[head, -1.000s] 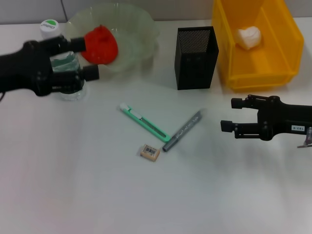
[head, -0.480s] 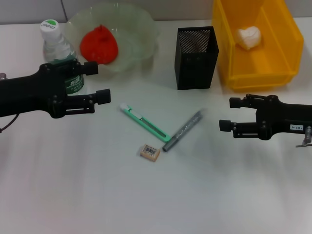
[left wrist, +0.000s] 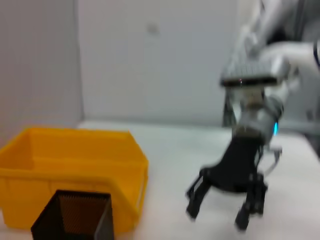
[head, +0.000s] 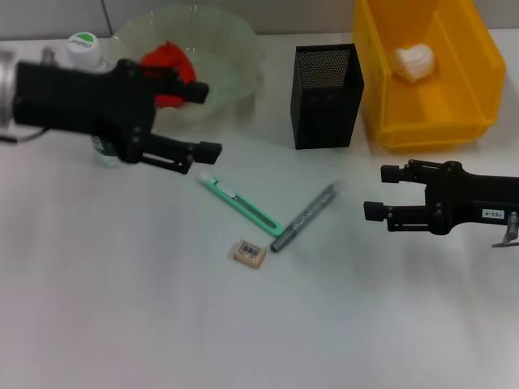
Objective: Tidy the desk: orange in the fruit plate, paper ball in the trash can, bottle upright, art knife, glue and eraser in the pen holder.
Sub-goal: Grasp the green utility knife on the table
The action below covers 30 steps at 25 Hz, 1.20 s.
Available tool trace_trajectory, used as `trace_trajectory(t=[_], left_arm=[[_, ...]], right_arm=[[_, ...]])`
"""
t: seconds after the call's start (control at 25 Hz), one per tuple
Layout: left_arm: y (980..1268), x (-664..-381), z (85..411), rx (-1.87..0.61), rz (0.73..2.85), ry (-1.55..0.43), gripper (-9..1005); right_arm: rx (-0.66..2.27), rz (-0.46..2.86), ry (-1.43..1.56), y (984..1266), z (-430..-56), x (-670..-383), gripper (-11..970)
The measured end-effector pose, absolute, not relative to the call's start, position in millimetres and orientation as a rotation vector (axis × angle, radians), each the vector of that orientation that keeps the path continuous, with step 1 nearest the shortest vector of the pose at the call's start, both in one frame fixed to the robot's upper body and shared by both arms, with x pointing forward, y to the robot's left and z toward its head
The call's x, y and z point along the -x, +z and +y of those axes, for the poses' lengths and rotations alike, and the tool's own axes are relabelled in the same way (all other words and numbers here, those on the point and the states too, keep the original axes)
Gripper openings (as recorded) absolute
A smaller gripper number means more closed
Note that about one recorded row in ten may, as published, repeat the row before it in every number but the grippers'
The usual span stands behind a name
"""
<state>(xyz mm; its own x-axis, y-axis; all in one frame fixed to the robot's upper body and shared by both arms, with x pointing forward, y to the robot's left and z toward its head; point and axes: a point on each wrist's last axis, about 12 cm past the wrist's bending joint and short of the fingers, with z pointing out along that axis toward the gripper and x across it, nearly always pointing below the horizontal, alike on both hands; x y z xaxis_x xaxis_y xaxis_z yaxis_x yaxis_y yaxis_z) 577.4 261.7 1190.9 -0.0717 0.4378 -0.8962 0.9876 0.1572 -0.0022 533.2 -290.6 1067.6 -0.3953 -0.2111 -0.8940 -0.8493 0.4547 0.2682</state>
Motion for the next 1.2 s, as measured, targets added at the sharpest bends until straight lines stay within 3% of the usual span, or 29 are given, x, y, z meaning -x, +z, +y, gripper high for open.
trace_trajectory(t=[0.32, 0.6, 0.88, 1.2], left_arm=[[1218, -603, 196, -1.855, 1.635, -0.548, 855], [1221, -608, 140, -2.177, 1.512, -0.307, 854], [1198, -606, 101, -2.381, 1.391, -0.096, 852], [1169, -606, 88, -2.493, 1.336, 0.028, 850]], right_arm=[[0.889, 1.885, 0.951, 1067, -292, -533, 827], [0.874, 1.902, 0.933, 1064, -294, -534, 827], [0.856, 1.908, 0.930, 1061, -292, -533, 828], [0.851, 1.910, 0.919, 1060, -286, -535, 828]])
